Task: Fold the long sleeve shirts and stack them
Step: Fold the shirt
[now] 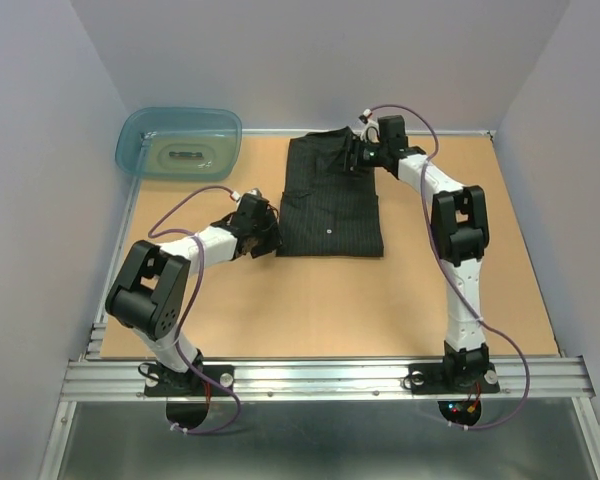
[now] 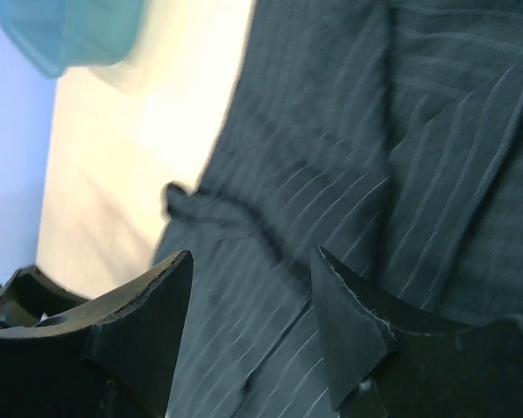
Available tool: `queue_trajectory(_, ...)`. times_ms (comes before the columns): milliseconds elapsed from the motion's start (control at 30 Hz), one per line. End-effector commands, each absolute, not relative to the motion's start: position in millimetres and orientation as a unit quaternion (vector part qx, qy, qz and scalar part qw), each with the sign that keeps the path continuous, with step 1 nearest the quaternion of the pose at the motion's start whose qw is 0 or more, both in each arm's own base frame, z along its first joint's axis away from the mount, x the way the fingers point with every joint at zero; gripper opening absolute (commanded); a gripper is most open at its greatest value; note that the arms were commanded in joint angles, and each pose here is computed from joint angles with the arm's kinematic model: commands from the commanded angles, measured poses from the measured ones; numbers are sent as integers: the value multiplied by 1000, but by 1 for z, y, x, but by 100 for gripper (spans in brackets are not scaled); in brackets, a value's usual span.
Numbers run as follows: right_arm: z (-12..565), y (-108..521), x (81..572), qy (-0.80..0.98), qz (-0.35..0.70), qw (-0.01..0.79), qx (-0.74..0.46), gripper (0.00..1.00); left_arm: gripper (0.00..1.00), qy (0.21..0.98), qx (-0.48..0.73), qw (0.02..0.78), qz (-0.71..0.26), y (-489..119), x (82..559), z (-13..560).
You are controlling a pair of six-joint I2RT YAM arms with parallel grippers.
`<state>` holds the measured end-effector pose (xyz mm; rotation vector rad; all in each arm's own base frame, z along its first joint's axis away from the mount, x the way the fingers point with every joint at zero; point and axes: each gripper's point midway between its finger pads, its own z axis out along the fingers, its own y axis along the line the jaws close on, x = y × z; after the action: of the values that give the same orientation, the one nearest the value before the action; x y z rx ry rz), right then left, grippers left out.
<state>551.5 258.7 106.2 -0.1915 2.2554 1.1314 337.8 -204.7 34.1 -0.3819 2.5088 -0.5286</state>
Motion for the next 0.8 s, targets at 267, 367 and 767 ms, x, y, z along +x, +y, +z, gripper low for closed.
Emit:
queue_trajectory(267,209,254,495,797,468,374,-76,63,68,849,-74,410,-324,-243,410,184)
queue_trajectory(367,183,255,486,803,481,346,-66,62,57,844,-56,397,-357,-263,425,175)
queue_trajectory(767,101,232,513,777,547,312,-16,61,45,840,-51,392,-371,-287,500,111)
